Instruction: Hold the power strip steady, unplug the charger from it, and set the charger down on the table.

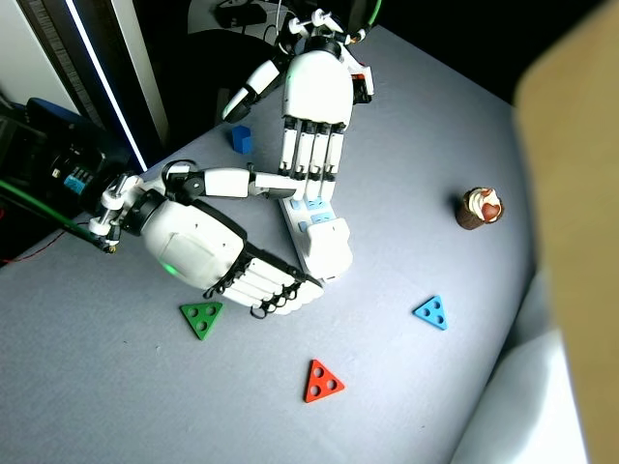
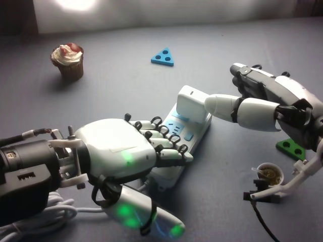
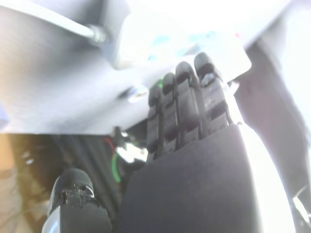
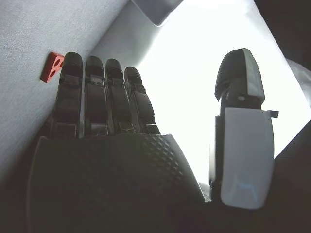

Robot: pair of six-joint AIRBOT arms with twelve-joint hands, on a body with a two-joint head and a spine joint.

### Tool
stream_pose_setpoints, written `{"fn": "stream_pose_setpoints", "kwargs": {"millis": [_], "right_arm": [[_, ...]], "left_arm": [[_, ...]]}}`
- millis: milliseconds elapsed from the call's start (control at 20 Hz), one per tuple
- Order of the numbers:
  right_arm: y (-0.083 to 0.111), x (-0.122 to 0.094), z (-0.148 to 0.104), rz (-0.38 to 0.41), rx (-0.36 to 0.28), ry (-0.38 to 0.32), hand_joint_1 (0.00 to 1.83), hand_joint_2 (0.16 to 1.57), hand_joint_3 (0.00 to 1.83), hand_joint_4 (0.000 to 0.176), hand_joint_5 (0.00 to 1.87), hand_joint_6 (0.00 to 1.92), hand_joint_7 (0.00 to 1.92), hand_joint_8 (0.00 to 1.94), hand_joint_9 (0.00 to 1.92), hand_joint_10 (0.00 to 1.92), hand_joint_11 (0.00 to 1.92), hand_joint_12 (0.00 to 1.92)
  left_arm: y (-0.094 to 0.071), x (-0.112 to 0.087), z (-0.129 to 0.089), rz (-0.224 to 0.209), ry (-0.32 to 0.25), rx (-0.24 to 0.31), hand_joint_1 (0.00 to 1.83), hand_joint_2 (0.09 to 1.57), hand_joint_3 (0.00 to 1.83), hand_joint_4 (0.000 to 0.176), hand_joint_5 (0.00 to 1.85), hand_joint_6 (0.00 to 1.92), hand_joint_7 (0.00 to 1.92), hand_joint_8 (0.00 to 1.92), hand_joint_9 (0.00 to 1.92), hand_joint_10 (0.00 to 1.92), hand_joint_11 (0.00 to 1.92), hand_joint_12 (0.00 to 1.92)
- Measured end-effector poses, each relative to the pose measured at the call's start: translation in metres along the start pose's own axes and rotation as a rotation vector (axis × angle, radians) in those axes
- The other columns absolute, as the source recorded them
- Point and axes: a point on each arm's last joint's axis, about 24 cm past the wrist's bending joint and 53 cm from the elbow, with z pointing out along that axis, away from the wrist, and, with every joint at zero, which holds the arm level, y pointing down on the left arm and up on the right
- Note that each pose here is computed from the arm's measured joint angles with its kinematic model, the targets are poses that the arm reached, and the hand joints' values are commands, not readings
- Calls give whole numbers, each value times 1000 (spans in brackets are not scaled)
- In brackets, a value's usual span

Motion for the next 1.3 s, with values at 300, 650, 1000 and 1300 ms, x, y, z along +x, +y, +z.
{"fn": "stream_pose_setpoints", "kwargs": {"millis": [300, 650, 1000, 1300], "right_arm": [[2, -14, 12, -32, 1, -25, 1031, 974, 4, 0, 160, 0, 193, 0, 208, 1, 0, 575], [-5, 9, 22, -16, 19, 20, 1042, 988, 6, 0, 191, 5, 221, 2, 237, 2, 10, 634], [-10, 17, 24, -22, 31, 34, 1058, 1020, 5, 0, 273, 11, 283, 5, 294, 3, 33, 678], [-20, 20, 35, -25, 33, 23, 1041, 1030, 2, 0, 327, 7, 350, 7, 348, 7, 86, 700]], "left_arm": [[5, 2, 8, -3, -4, -2, 0, 975, 4, 0, 241, 7, 243, 4, 223, 3, 125, 172], [9, 0, 15, 13, -15, 2, 0, 980, 3, 0, 228, 2, 235, 2, 214, 3, 120, 159], [6, 1, 22, 33, -17, 16, 0, 976, 1, 0, 241, 5, 245, 4, 217, 2, 127, 153], [7, 3, 23, 33, -11, 14, 0, 981, 2, 0, 235, 4, 240, 4, 221, 5, 122, 144]]}}
